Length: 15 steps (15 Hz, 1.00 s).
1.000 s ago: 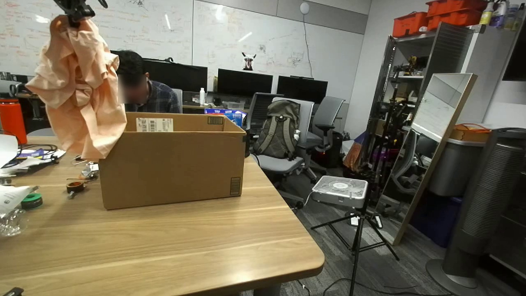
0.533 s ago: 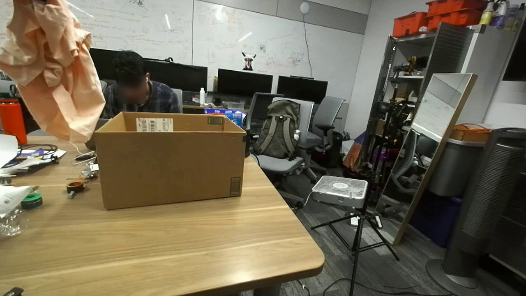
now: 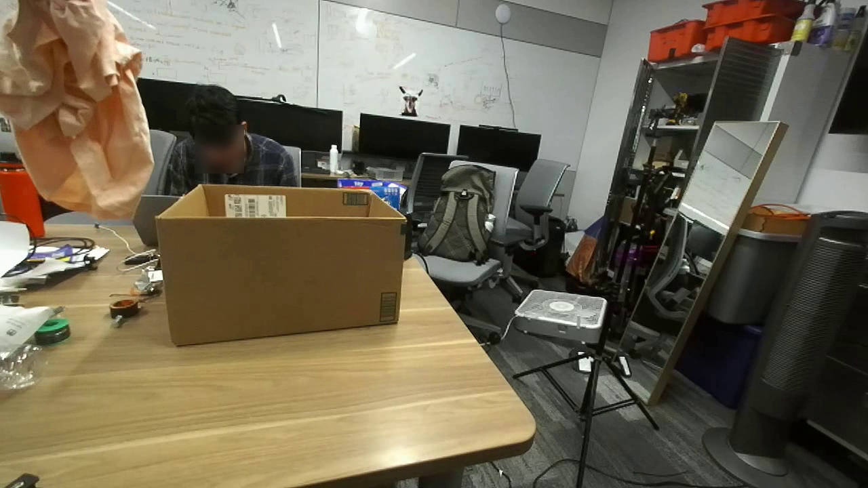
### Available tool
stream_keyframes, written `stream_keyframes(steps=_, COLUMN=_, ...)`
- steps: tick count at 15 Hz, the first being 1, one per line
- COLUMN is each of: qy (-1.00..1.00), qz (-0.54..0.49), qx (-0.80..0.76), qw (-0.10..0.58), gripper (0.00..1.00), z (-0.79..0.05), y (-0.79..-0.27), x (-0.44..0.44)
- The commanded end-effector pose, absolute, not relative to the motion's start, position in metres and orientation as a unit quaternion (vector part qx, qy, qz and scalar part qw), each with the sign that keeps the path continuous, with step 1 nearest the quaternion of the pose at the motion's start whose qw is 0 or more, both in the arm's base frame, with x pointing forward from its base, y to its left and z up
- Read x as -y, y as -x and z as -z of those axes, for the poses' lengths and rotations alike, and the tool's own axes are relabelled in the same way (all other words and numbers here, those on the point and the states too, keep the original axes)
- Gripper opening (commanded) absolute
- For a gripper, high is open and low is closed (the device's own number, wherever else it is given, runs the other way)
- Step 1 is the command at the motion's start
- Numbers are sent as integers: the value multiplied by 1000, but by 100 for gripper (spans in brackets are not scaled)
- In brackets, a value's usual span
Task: Put the clothes on the side in the box
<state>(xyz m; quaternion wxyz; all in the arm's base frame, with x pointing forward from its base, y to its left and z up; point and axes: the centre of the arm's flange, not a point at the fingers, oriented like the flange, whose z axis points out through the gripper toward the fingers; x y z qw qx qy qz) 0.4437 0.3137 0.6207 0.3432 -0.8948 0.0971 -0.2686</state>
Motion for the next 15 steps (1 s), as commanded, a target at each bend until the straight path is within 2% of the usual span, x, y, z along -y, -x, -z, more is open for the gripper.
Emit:
stream_keyframes(steps=1, qy=897, qz=278, qx=-142, qw=312, gripper=3, z=-620, y=-488, x=-320)
stream_keyframes(steps=6, qy=900, qz=263, qx=-209, qw=279, gripper=3, z=-609, y=-533, x=-297)
stream_keyframes(steps=15, qy=865, qz=236, qx=-348, qw=275, gripper=3, z=-623, y=-620, x=-218)
